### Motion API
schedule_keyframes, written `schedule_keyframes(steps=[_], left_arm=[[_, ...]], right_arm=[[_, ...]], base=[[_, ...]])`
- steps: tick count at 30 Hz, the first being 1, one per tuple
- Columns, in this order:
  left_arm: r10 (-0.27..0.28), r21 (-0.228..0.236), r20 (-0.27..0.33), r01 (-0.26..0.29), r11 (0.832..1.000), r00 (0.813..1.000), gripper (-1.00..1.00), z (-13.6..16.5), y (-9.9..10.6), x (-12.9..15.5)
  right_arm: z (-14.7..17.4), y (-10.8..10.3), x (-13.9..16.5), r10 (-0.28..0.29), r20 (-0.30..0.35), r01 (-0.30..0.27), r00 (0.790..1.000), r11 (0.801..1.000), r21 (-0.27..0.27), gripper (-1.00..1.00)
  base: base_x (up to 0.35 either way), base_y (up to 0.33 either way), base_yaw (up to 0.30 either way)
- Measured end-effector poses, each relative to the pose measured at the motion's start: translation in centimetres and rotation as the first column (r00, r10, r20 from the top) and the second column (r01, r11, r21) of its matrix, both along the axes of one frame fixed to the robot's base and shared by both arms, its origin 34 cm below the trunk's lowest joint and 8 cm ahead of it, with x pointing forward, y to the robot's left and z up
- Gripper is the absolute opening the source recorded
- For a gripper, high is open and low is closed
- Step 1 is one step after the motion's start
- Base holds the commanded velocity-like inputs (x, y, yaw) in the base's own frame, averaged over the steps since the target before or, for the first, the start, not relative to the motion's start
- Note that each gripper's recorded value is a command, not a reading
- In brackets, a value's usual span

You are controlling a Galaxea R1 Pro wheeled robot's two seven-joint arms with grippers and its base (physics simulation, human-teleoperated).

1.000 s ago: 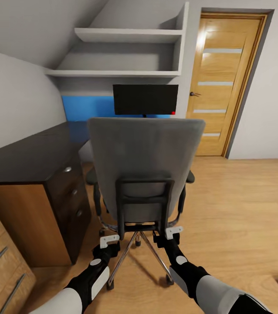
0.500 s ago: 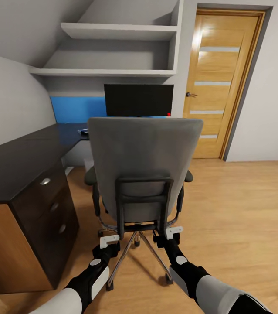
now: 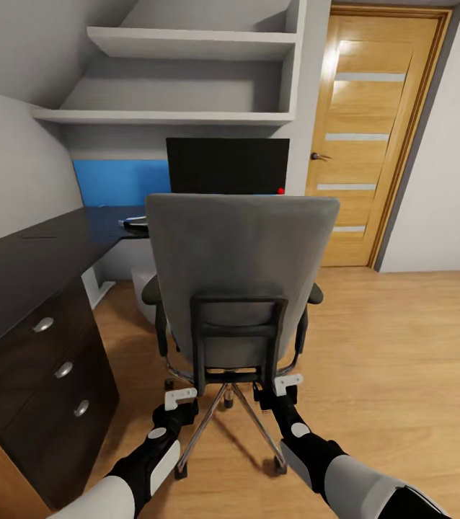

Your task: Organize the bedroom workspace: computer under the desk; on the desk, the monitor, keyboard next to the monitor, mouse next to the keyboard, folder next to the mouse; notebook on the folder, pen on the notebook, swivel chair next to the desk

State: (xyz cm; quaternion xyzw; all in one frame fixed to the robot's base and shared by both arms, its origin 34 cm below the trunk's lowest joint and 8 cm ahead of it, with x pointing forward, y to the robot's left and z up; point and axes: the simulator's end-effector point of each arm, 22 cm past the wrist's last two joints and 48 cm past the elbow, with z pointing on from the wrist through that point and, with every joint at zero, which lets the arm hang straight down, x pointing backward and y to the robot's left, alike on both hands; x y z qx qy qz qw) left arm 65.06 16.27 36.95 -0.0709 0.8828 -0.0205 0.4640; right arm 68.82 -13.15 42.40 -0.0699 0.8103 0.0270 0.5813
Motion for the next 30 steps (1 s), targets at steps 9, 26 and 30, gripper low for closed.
schedule_keyframes(steps=[9,26,30], left_arm=[[0.001,0.003,-0.002,-0.001,1.0,1.0,1.0,-0.08,0.17,-0.05],[0.003,0.004,0.001,-0.003,1.0,1.0,1.0,0.0,0.23,0.05],[0.0,0.004,0.002,0.0,1.0,1.0,1.0,0.0,0.18,0.06]], right_arm=[[-0.01,-0.06,0.0,-0.003,-0.001,0.003,1.0,1.0,0.002,1.0],[-0.01,-0.04,0.03,-0.002,0.0,0.002,1.0,1.0,0.002,1.0],[-0.04,-0.07,0.03,-0.002,-0.001,0.002,1.0,1.0,0.001,1.0]], base=[[0.321,0.0,0.0],[0.265,0.0,0.0],[-0.068,0.0,0.0]])
